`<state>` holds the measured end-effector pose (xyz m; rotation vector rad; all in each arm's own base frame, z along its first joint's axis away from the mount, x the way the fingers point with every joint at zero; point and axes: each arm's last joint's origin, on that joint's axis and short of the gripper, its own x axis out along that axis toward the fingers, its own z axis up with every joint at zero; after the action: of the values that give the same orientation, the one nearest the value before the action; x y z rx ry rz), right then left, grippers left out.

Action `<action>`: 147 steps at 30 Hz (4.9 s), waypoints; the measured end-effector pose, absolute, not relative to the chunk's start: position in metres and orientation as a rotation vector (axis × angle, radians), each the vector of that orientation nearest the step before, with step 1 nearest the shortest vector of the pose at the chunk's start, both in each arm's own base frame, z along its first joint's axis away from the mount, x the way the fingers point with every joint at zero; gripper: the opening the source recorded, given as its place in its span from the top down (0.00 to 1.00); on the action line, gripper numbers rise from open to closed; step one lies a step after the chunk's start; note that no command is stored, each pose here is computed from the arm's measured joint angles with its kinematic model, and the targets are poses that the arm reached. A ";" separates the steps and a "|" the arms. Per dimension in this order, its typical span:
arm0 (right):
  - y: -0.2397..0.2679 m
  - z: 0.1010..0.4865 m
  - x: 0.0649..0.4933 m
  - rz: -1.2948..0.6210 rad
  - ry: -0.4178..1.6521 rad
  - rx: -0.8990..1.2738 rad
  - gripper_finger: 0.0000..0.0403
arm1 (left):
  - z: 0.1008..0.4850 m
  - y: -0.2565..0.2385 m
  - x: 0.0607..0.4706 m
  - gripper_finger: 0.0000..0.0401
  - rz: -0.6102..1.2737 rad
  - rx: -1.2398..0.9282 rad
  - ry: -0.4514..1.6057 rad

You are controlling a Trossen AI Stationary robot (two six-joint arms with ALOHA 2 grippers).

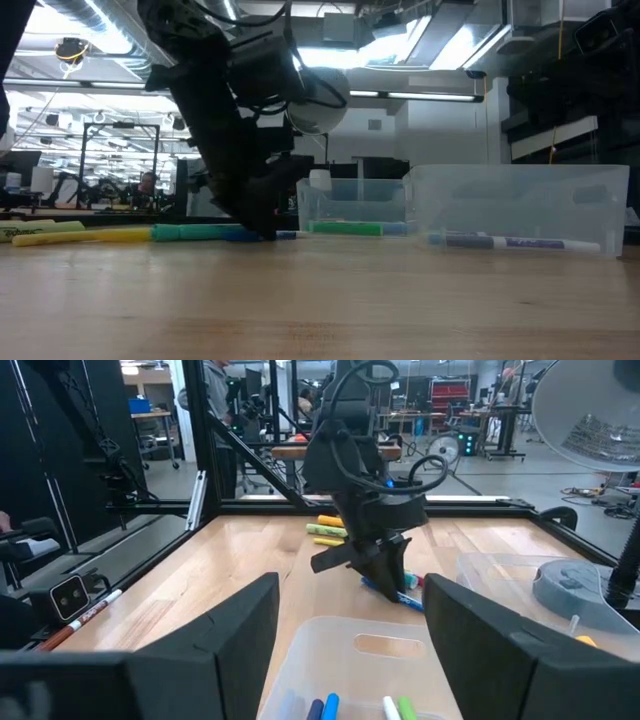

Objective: Pick & Place Markers
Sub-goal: Put the dark blue marker pen into the bottom transparent bin, then put the light blue highlighter pen into the top transparent bin

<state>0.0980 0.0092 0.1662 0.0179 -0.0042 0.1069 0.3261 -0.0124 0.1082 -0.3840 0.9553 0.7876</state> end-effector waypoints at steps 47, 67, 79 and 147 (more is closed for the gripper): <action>0.009 0.166 0.098 0.107 -0.004 0.018 0.39 | 0.197 -0.038 0.355 0.92 0.309 -0.203 0.429; 0.009 0.166 0.098 0.107 -0.005 0.018 0.39 | 0.228 -0.035 0.368 0.92 0.148 -0.053 0.115; 0.009 0.166 0.098 0.107 -0.004 0.018 0.39 | 0.234 -0.026 0.370 0.92 0.134 -0.071 0.053; 0.009 0.166 0.098 0.107 -0.004 0.018 0.39 | 0.206 -0.018 0.476 0.74 0.066 0.171 0.351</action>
<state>0.0980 0.0092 0.1663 0.0179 -0.0041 0.1070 0.4762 -0.0179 0.2063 0.1711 0.3510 0.0655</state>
